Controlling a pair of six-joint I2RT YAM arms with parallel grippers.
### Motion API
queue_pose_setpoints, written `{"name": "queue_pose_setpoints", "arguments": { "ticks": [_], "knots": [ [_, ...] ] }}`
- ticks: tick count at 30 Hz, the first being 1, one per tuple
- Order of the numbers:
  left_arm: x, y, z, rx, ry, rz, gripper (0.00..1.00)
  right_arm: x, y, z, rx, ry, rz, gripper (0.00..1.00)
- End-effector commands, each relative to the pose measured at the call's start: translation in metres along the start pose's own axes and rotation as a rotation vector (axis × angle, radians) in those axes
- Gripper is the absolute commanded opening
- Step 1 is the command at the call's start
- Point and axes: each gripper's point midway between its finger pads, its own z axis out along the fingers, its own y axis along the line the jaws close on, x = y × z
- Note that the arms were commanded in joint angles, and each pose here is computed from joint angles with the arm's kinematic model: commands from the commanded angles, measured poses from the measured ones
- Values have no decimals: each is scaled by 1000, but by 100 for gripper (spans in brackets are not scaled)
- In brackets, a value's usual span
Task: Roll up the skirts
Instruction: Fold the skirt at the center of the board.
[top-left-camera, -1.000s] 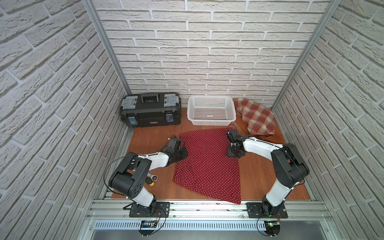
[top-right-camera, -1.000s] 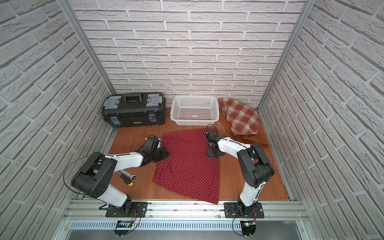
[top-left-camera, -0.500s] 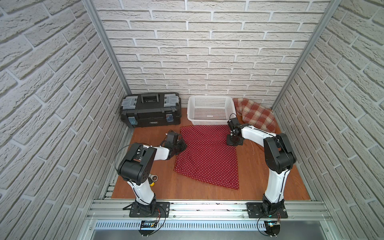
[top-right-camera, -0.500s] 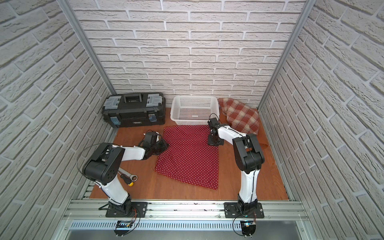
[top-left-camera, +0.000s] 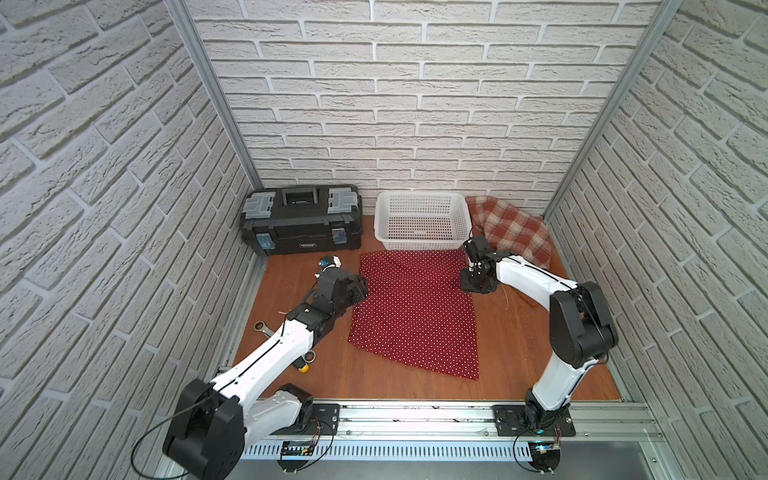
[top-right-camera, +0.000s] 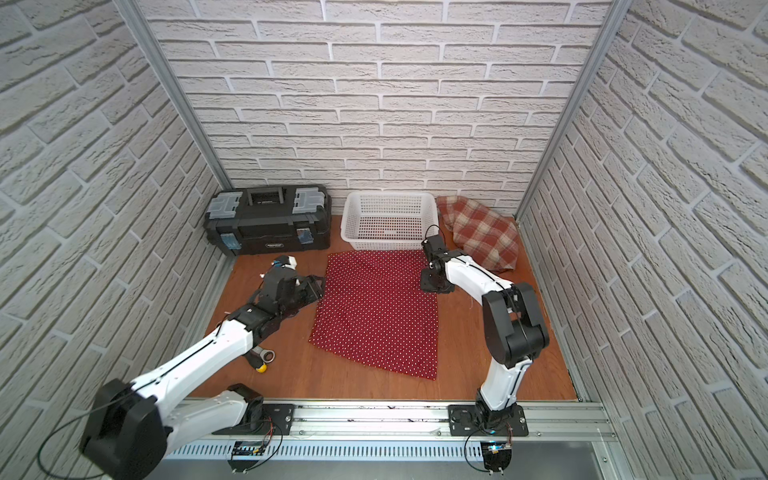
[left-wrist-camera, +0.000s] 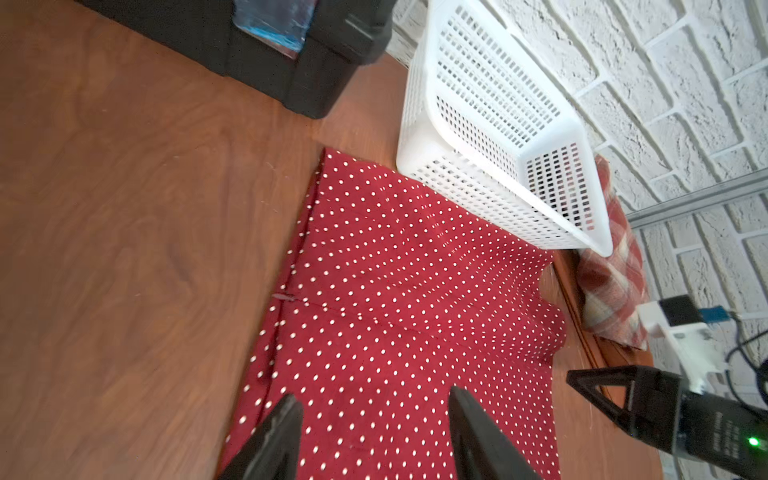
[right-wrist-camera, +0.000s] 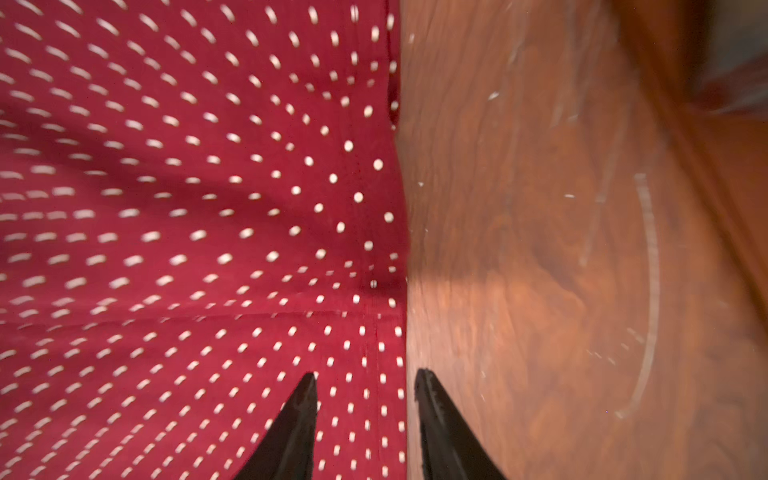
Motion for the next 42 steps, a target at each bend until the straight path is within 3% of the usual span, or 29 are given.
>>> {"name": "queue_pose_setpoints", "arguments": {
  "ticks": [1,8,14,20,26,28,30,32,38,42],
  "knots": [
    [52,58,-13,-186,156,-18,55,12,-2,-29,-24,-44,19,46],
    [107,93,-35,-274,300,-103,50,141,-10,-38,-20,90,31,48],
    [127,95,-23,-258,337,-118,52,208,-20,-45,-43,126,100,48],
    [133,88,-8,-218,329,-137,53,228,-29,-46,-37,138,133,48],
    [147,99,-2,-255,351,-112,47,231,-20,-38,-55,141,152,49],
    [149,105,-1,-273,346,-105,39,229,-9,-35,-93,137,155,49],
    [149,107,0,-276,338,-100,22,231,4,-32,-140,149,159,48],
    [149,107,1,-276,340,-97,11,234,10,-29,-151,166,162,48],
    [149,108,0,-278,340,-82,1,249,4,-24,-97,210,166,48],
    [150,108,-1,-276,341,-78,0,265,-1,-28,-79,247,165,48]
  ]
}}
